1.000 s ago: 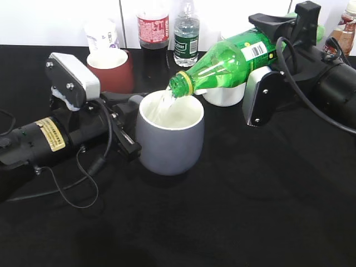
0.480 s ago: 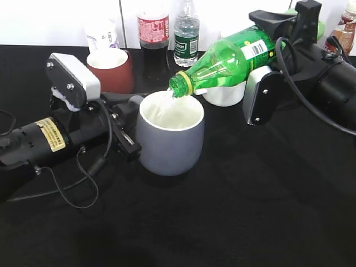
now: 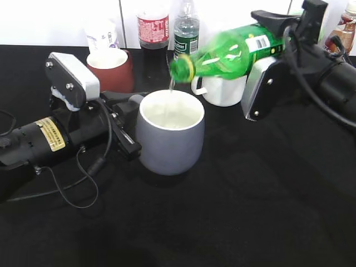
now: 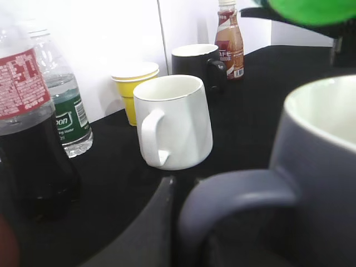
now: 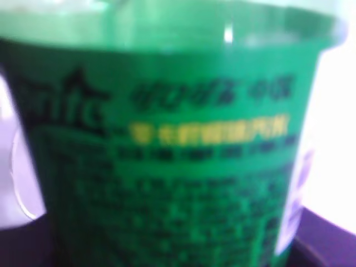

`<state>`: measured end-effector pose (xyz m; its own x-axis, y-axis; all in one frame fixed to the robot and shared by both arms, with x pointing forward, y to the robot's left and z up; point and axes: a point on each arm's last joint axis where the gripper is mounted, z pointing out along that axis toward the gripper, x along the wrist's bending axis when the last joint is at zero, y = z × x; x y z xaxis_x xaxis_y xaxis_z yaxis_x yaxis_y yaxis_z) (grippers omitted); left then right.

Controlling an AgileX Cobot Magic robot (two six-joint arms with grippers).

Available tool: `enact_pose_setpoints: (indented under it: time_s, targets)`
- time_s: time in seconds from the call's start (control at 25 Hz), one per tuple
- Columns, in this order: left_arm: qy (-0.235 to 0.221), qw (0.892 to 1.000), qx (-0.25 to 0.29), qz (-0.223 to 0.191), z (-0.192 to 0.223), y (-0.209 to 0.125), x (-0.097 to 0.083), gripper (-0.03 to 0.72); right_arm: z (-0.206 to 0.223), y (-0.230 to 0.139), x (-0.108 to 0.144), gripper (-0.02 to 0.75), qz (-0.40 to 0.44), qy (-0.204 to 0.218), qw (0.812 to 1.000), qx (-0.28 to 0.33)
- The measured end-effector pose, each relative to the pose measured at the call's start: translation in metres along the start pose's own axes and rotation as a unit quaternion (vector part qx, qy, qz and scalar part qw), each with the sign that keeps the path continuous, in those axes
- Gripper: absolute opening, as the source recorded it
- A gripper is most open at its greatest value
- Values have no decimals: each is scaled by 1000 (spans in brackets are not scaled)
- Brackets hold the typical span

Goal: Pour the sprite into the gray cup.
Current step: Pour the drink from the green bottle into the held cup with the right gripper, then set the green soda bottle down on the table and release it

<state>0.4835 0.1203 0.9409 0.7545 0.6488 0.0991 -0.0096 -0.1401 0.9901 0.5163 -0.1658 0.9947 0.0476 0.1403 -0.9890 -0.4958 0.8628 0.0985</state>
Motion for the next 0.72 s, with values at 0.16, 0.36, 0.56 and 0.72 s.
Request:
enact_pose_setpoints:
  time_s: [0.16,0.36,0.56,0.72]
  targets:
    - [0,1000,-2,0,0,0,0,51,0,0,0,456,103,0,995,0]
    - [1,1000,-2,-1,0,0,0,51,0,-1,3,450,558,11,830,14]
    - [45,999,-4,-21,-1,1,8,51,0,-2,7,450,673,23,738,33]
    - [106,994,5,-13,-9,8,22,51,0,-2,7,450,676,23,735,34]
